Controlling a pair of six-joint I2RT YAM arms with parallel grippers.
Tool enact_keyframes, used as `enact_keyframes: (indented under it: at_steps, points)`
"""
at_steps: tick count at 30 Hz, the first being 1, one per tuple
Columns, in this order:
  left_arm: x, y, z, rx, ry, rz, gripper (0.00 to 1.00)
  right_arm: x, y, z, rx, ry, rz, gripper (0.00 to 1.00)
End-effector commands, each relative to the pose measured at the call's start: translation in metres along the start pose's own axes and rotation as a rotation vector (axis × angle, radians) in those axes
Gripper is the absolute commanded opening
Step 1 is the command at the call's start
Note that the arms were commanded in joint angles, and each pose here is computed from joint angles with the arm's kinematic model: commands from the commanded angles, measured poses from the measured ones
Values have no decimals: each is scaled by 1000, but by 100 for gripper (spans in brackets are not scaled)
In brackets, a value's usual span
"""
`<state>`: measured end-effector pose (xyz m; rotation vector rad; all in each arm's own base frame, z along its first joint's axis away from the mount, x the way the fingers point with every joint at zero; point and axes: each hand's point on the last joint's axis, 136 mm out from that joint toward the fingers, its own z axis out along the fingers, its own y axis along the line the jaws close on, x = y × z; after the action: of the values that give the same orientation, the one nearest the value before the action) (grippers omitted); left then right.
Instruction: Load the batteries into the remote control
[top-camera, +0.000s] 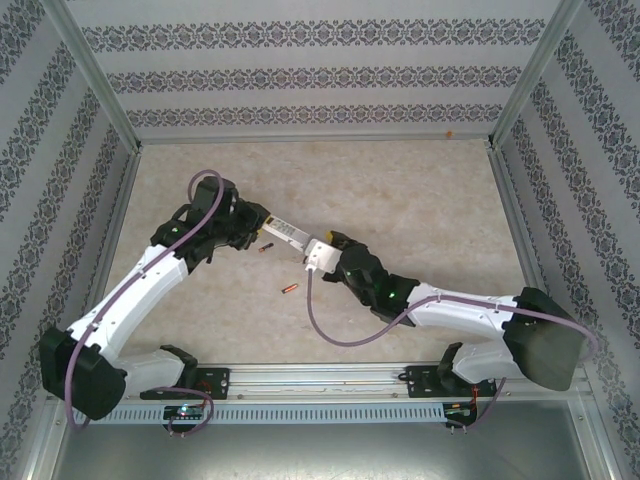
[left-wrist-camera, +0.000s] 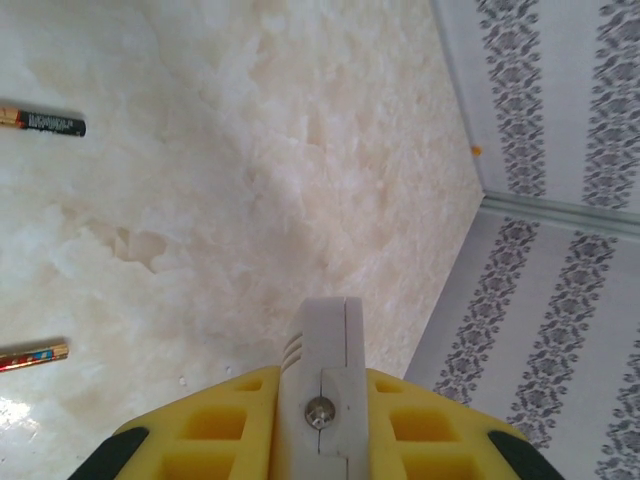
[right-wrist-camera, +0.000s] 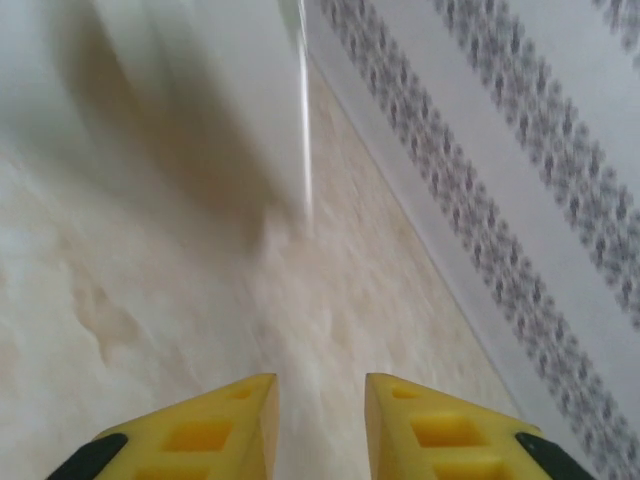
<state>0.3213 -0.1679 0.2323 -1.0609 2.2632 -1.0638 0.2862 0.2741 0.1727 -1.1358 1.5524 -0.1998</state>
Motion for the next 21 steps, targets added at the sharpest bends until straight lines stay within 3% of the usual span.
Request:
enact_keyframes:
  at_steps: [1,5,7,11,13,16,21]
  points:
    - [1,6,-2,-5,4,-22,18,-1,-8,-11,5,-12,57,26]
    - [1,11,3,-15,9,-31,18,-8,-7,-17,-24,-47,122,17]
    - [0,15,5,-26,6,-35,18,-11,0,-22,-77,-60,167,18]
    - [2,16,7,-23,13,-53,18,-36,24,-35,-168,-165,188,50]
    - [0,16,8,-25,6,-55,18,-50,30,-36,-209,-196,198,53]
    - [-3,20,12,-38,-10,-43,18,-53,19,-29,-161,-183,240,59]
    - [2,34,22,-83,18,-57,19,-66,12,-33,-175,-190,268,77]
